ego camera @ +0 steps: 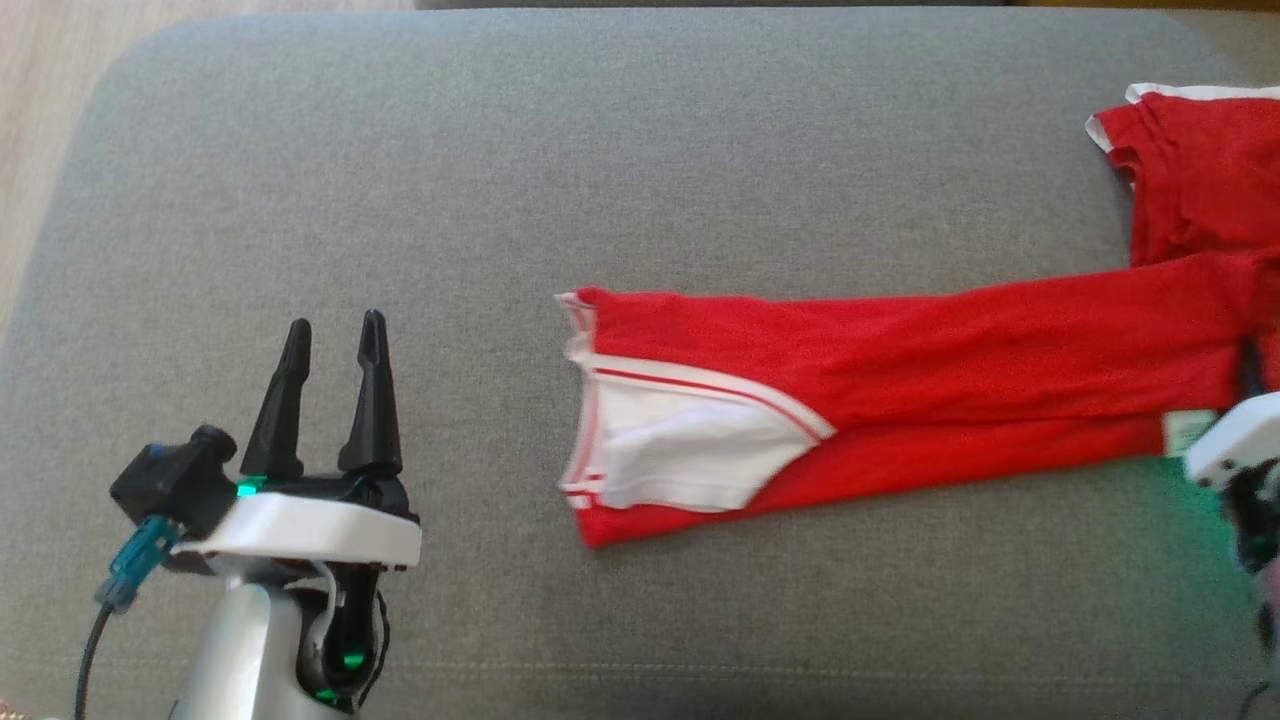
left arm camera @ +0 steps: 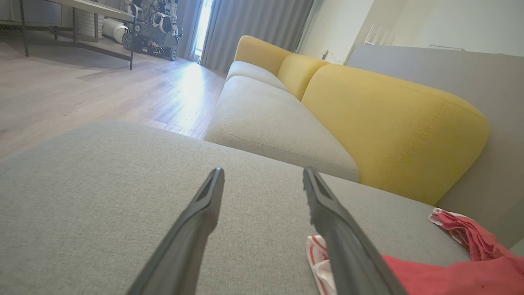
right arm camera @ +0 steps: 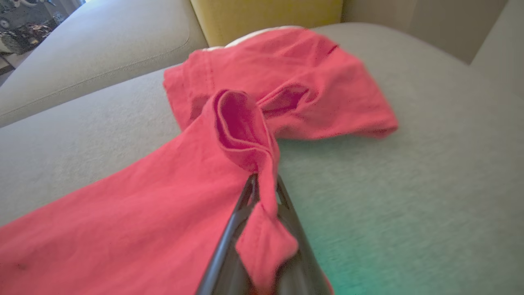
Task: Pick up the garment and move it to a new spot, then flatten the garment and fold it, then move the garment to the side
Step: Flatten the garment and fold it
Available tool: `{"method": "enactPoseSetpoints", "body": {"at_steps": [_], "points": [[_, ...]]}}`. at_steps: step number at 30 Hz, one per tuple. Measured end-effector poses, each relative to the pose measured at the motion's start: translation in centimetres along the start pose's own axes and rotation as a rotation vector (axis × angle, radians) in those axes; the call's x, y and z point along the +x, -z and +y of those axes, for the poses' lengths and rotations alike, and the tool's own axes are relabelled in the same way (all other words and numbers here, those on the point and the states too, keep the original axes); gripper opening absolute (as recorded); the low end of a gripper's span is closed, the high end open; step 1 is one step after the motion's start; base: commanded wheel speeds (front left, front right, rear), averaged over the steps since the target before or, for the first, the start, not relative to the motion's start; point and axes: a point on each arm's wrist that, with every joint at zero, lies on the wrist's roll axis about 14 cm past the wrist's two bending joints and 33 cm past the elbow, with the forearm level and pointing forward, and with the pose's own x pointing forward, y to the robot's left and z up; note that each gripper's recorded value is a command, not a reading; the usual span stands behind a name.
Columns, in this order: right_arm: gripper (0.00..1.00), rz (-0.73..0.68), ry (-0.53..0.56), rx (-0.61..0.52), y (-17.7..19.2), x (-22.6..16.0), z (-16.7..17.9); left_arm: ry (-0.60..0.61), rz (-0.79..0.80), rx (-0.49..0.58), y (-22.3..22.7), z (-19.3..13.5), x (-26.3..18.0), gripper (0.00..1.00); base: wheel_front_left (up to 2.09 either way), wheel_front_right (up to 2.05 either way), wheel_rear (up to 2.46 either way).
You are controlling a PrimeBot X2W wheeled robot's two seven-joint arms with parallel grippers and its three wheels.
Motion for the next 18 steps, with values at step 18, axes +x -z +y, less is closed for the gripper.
{"method": "enactPoseSetpoints", "body": {"at_steps": [18], "points": [[0.00, -0.223, -0.104, -0.022, -6.5, -1.7, 5.2, 0.031, -0.024, -0.008, -1.0, -1.3, -1.4, 1.00, 0.00, 0.00, 0.00]]}}
